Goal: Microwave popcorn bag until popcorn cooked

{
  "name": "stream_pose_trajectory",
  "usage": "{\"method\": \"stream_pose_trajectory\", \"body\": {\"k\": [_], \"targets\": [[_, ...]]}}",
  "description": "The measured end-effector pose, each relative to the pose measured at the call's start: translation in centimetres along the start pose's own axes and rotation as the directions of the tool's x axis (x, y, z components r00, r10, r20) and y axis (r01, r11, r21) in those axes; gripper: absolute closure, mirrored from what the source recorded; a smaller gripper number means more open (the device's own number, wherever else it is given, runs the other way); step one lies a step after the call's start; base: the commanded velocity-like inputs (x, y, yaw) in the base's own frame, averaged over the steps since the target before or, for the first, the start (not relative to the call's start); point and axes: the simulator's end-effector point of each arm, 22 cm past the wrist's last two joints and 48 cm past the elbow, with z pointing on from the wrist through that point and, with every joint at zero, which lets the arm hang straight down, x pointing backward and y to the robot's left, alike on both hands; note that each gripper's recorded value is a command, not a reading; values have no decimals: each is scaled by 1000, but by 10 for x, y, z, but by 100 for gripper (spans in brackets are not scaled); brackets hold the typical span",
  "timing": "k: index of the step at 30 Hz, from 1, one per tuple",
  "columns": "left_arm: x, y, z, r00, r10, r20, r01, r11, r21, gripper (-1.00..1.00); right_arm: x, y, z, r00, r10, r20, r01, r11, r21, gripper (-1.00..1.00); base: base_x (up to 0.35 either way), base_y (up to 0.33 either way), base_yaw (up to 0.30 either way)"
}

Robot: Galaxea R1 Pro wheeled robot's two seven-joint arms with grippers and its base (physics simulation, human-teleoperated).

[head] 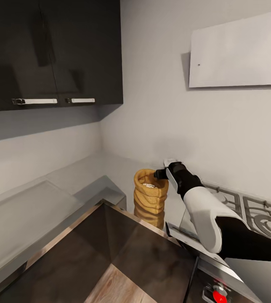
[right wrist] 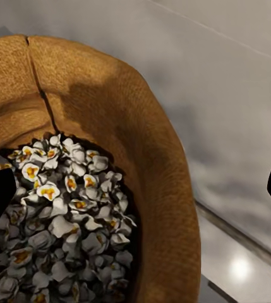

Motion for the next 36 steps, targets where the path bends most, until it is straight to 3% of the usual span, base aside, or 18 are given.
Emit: {"method": "stream_pose_trajectory", "body": {"k": [31, 36], "targets": [[-1, -1, 0, 1000, -2, 5, 2, 1000, 0, -100, 4, -7, 2, 1000, 4, -7, -4, 1000, 9, -100, -35, 0, 0], [-1, -1, 0, 1000, -2, 5, 2, 1000, 0, -100, 21, -11, 7, 1000, 9, -30, -8, 1000, 14, -100, 0, 0, 0]]}}
